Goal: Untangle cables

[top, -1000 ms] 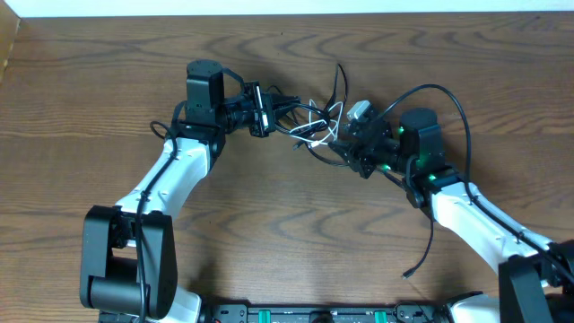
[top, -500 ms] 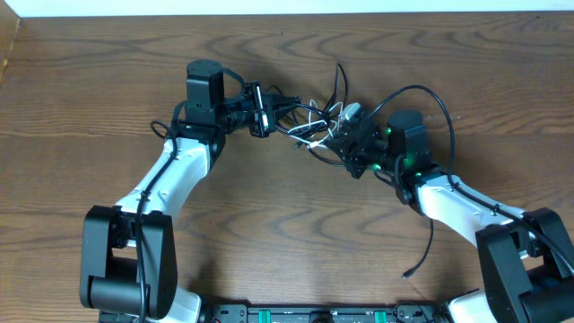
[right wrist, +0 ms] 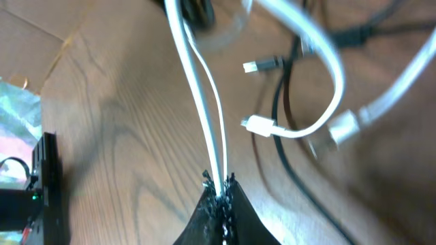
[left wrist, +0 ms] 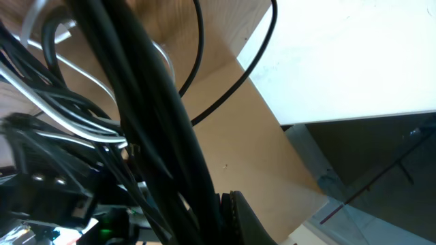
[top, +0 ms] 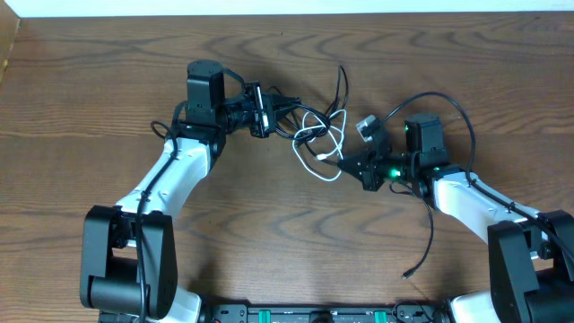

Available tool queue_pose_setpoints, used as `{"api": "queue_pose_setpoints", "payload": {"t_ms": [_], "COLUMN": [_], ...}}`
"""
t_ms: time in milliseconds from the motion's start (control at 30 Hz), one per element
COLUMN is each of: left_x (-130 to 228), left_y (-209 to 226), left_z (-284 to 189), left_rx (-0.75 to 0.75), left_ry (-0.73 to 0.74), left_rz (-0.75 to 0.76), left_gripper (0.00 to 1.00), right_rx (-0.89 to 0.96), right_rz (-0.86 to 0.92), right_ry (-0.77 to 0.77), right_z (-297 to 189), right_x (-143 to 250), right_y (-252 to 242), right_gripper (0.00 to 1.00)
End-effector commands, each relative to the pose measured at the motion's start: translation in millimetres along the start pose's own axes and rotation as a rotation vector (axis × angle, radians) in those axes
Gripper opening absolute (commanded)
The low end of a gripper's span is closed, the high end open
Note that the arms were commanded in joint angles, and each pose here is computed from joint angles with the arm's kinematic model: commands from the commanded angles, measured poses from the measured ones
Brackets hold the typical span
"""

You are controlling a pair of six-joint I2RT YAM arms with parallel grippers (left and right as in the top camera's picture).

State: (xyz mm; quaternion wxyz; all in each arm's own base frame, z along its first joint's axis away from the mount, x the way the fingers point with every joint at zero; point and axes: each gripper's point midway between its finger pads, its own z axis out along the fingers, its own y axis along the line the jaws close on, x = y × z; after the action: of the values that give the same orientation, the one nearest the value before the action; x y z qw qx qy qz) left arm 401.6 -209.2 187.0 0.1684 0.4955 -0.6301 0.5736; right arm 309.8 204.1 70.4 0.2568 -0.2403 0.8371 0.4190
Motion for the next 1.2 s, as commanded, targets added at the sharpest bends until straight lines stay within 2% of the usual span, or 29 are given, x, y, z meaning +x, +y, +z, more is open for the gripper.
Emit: {"api": "queue_pose_setpoints", "payload": {"t_ms": [0, 133, 233, 333, 400, 433, 567, 700, 733, 867, 967, 1000, 1033, 1167], "left_x": [7.2, -6.1, -17.2, -24.4, -25.3, -25.3, -17.5, -1.8, 6.2, 26.4, 37.9, 40.2, 45.1, 53.7], "left_y": [-5.4, -16.6, -25.5, -31.0, -31.9, -31.9, -26.5, -20.1, -19.6, -20.5, -21.1, -21.5, -20.9, -13.8], "left_z": [-3.4, -17.9, -31.1, -39.9, -41.1, -41.1, -35.1, -32.8, -33.6, -36.5, -39.2, -39.1, -37.8, -29.5], "left_rx": [0.006, 0.045, 0.078, 0.097, 0.093, 0.089, 0.066, 0.062, 0.069, 0.094, 0.114, 0.122, 0.139, 0.156], "left_ry": [0.020, -0.008, -0.032, -0.054, -0.068, -0.075, -0.051, 0.040, 0.084, 0.185, 0.239, 0.246, 0.259, 0.286], "left_rz": [0.015, 0.001, -0.004, 0.103, 0.341, 0.482, 0.779, 0.847, 0.866, 0.927, 1.008, 1.054, 1.163, 1.346], "left_gripper": [0.08, 0.08, 0.08, 0.08, 0.08, 0.08, 0.08, 0.08, 0.08, 0.08, 0.08, 0.08, 0.08, 0.08], "right_rx": [0.124, 0.407, 0.531, 0.580, 0.610, 0.593, 0.481, 0.311, 0.259, 0.218, 0.172, 0.165, 0.139, 0.067], "right_rz": [0.015, 0.178, 0.267, 0.306, 0.323, 0.325, 0.275, 0.207, 0.165, 0.058, 0.132, 0.159, 0.212, 0.245], "right_ry": [0.047, 0.118, 0.112, 0.054, -0.021, -0.064, -0.122, -0.153, -0.166, -0.191, -0.245, -0.254, -0.275, -0.279], "right_z": [-5.6, -39.6, -70.9, -100.1, -120.9, -126.2, -123.5, -107.4, -101.3, -88.7, -81.8, -81.5, -80.2, -79.1], "right_x": [13.1, 38.6, 44.8, 38.0, 25.8, 16.8, -1.8, -18.7, -26.4, -42.9, -59.2, -61.4, -67.1, -70.8], "right_y": [-19.7, -67.1, -84.9, -89.8, -90.9, -86.2, -61.9, -33.3, -22.6, -6.1, 6.3, 7.6, 12.5, 24.5], "right_gripper": [0.01, 0.01, 0.01, 0.01, 0.01, 0.01, 0.02, 0.21, 0.31, 0.45, 0.45, 0.43, 0.35, 0.33]}}
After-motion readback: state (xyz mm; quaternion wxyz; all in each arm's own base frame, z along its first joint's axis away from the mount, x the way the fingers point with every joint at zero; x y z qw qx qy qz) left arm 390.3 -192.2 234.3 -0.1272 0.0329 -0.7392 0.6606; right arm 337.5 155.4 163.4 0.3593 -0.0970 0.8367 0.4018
